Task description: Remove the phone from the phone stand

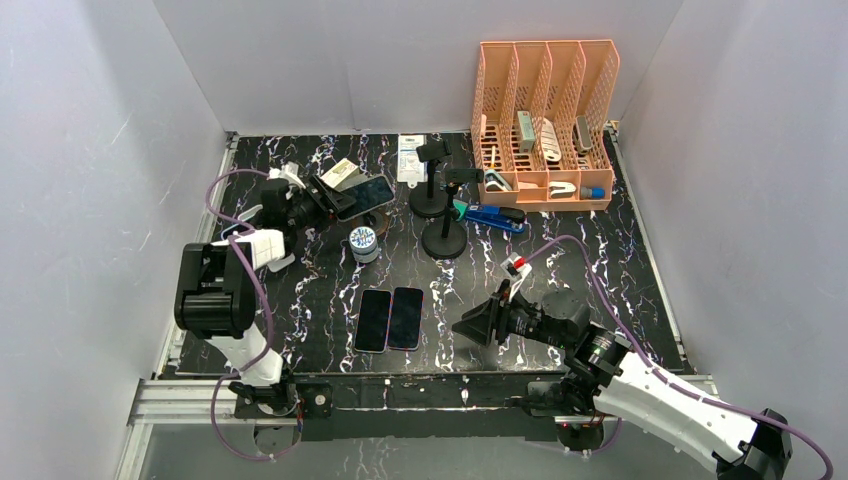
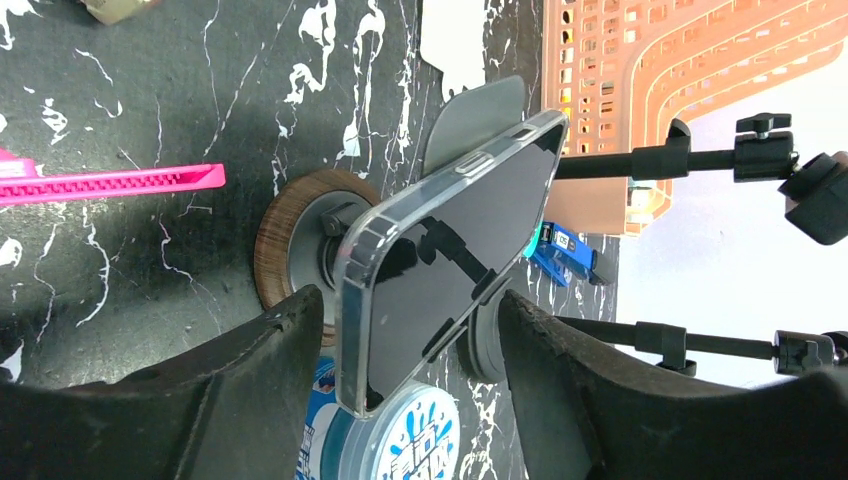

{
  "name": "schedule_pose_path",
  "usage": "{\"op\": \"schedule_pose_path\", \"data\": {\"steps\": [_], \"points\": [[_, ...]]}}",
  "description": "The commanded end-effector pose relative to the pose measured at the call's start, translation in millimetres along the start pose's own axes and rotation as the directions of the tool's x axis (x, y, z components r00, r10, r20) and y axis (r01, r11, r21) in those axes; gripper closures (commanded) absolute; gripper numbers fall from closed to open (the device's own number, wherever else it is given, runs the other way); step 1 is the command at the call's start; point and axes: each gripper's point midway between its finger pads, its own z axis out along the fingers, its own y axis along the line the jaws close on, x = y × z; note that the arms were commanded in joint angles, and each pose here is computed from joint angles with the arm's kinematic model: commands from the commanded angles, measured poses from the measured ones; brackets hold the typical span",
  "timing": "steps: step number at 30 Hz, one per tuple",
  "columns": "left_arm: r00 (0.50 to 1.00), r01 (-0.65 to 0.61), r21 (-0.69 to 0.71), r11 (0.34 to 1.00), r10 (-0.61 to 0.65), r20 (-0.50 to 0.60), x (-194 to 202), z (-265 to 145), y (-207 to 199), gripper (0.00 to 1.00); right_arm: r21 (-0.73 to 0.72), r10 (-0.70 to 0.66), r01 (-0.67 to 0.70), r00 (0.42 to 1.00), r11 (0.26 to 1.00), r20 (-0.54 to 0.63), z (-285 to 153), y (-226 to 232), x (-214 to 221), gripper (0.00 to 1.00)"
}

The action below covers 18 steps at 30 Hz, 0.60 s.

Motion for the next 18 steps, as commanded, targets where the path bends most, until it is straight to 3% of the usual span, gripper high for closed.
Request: {"op": "schedule_pose_path", "data": {"steps": [1, 18], "points": [[1.0, 0.007, 0.058, 0.998, -0.008, 0.009, -1.7, -1.0, -8.3, 0.41, -0.028, -0.028, 0.03, 0.997, 0.999, 0.068, -0.2, 14.3, -25.3, 0.42], [0.998, 0.023, 0.068, 0.997, -0.026, 0.054, -13.2, -10.3, -3.4, 0.74, -0.017, -0.017, 0.018, 0.998, 1.0, 0.06, 2.4, 11.0, -22.9, 0.42]]}}
